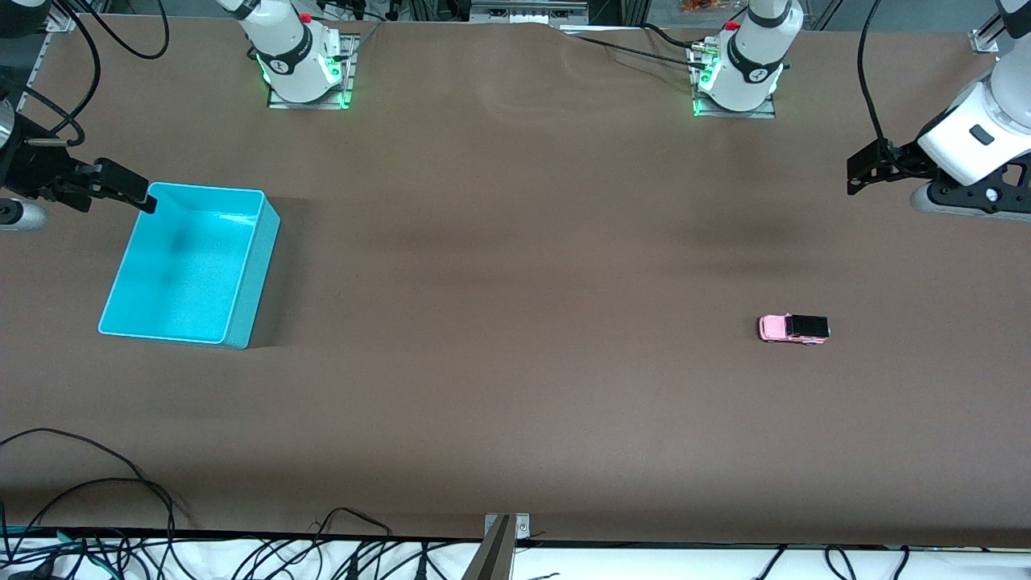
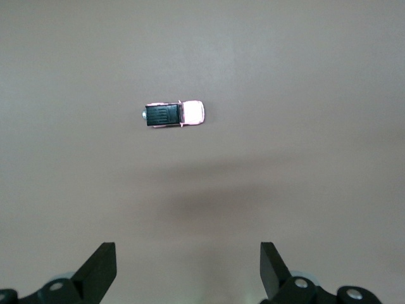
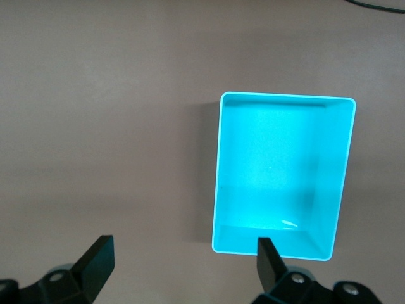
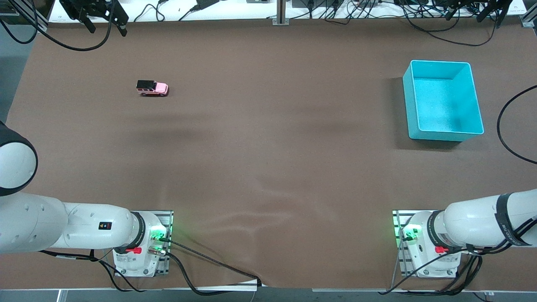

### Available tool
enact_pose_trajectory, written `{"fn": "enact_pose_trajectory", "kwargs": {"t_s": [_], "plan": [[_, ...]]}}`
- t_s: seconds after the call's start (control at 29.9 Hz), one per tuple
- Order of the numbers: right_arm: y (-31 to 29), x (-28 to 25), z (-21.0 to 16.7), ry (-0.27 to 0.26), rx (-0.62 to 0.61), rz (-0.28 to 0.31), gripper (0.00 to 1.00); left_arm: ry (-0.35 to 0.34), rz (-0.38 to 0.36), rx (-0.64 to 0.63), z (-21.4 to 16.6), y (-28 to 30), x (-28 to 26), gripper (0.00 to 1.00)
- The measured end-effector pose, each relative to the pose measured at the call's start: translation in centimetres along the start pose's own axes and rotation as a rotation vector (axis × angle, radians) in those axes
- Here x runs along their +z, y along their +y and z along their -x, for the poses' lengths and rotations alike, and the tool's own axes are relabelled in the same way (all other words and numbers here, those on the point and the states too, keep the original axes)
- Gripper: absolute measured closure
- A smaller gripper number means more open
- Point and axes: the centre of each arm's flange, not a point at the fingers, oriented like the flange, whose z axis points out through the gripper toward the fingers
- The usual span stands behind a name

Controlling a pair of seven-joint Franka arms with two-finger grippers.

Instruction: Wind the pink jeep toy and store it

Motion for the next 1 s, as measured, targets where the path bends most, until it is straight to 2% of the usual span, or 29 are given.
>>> {"fn": "enact_pose_trajectory", "kwargs": {"t_s": [0.2, 0.73, 0.87, 1.0], "plan": [[0.0, 0.0, 0.0, 0.000, 0.000, 0.001, 0.00, 0.019, 0.000, -0.008, 0.1, -0.4, -0.9, 0.00], [0.0, 0.0, 0.0, 0.000, 0.000, 0.001, 0.00, -0.016, 0.014, -0.016, -0.6, -1.0, 0.7, 0.00], [0.0, 0.0, 0.0, 0.000, 0.000, 0.001, 0.00, -0.045, 0.018, 0.052, -1.4, -1.0, 2.2, 0.00], [0.0, 0.0, 0.0, 0.000, 0.000, 0.001, 0.00, -0.079, 0.030, 0.187, -2.6, -1.7, 4.4, 0.00]]}}
